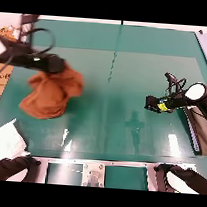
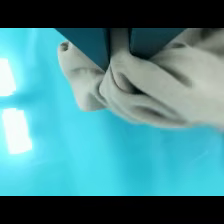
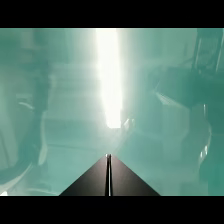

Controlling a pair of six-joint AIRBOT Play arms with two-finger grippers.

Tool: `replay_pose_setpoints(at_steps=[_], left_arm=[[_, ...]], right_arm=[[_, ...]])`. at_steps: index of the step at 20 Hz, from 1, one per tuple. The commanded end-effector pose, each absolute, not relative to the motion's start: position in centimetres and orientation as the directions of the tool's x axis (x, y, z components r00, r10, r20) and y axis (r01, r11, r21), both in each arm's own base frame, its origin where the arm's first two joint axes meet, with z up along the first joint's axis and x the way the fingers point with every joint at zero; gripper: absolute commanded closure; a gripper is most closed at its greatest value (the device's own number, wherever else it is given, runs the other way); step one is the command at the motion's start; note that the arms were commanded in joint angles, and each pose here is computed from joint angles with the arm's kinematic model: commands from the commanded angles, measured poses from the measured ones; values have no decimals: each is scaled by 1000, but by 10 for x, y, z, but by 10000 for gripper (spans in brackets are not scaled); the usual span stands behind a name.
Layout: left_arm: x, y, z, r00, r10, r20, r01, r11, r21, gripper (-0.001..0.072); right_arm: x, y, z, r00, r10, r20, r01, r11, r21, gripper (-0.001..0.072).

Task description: Fold the shirts.

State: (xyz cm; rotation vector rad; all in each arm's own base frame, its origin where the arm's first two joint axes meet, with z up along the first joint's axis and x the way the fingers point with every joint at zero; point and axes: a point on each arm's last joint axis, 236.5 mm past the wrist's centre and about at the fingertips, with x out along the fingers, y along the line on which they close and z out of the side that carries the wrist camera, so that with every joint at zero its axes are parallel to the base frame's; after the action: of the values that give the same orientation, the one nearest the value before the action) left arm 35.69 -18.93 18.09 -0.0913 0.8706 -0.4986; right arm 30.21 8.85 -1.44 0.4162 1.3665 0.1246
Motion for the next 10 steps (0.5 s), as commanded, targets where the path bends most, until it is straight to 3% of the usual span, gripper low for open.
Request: replay_pose_setpoints(at_steps=[1,3,4,5,6,9,10], left_arm=[[341,-302,206,491,-661,-568,576,735,-357,684],[330,-348,165,378,-694,-613,604,686,-405,682],[324,-367,142,320,-703,-635,600,669,-438,506],[318,-381,118,264,-701,-663,595,659,-460,94],[316,-384,99,223,-685,-694,591,661,-462,-13],[337,-320,72,200,-554,-808,528,756,-387,-10],[348,-287,71,205,-507,-837,486,795,-362,-11]], right_arm=[[307,91,-7,225,336,-915,149,916,373,696],[312,91,-1,241,336,-910,142,916,376,686],[315,91,2,251,336,-908,138,916,378,576],[318,90,7,263,336,-904,137,915,380,448],[322,86,13,274,332,-903,141,914,379,373],[335,52,37,324,307,-895,197,903,381,343],[339,37,41,345,292,-892,212,901,377,245]])
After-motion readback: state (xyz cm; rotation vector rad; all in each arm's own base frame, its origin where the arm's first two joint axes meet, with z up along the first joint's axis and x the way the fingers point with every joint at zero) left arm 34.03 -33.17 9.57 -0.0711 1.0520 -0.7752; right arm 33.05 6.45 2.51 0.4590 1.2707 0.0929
